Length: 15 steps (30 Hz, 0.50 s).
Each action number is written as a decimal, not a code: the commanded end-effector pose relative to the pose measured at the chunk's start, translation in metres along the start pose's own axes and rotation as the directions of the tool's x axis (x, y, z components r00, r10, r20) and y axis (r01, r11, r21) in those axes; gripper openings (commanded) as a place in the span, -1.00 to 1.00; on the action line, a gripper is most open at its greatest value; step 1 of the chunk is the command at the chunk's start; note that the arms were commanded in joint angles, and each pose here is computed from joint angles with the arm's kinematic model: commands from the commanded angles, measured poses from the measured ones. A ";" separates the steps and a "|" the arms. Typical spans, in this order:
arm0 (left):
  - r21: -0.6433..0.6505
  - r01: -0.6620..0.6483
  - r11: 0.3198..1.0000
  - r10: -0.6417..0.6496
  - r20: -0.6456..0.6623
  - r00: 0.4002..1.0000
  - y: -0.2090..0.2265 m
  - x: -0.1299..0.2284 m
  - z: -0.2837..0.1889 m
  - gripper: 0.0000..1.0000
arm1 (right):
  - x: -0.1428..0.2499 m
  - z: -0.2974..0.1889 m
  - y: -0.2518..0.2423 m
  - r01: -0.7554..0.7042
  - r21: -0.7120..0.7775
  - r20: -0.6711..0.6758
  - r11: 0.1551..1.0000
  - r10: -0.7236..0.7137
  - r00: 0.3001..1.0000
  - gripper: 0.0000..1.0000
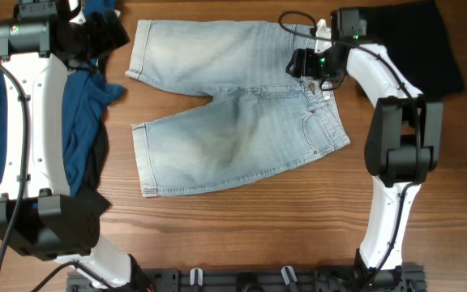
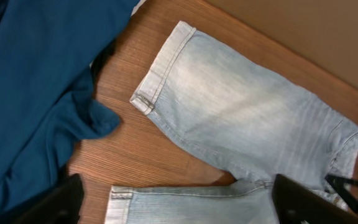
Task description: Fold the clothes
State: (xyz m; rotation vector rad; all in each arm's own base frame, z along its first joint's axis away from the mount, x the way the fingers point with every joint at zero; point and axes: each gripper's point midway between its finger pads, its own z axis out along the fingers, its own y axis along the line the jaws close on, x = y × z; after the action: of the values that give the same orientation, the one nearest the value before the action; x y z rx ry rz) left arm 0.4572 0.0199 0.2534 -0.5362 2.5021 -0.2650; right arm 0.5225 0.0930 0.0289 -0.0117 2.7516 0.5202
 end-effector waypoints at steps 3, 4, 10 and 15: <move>-0.084 0.267 0.960 -0.274 -0.078 0.959 0.014 0.026 -0.012 1.00 | -0.044 -0.158 0.075 0.102 -0.093 0.187 0.990 -0.084 0.979 0.99; -0.108 0.298 0.949 -0.308 -0.101 0.946 0.017 0.035 -0.015 1.00 | -0.039 -0.172 0.080 0.105 -0.093 0.191 0.990 -0.086 0.978 0.99; -0.237 0.304 0.923 -0.356 -0.223 0.907 0.009 0.087 -0.027 0.98 | -0.008 -0.249 0.120 0.160 -0.164 0.225 0.973 -0.121 0.967 1.00; -0.302 0.227 0.926 -0.295 -0.204 0.934 -0.021 0.114 -0.034 0.98 | 0.027 -0.261 0.127 0.114 -0.156 0.130 0.981 -0.094 0.987 0.93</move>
State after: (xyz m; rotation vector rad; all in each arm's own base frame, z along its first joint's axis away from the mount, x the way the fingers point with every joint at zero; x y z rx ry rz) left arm 0.3672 -0.0238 0.2173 -1.0045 2.7912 -0.1775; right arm 0.4127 0.1109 0.3153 -0.1564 2.4673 0.6567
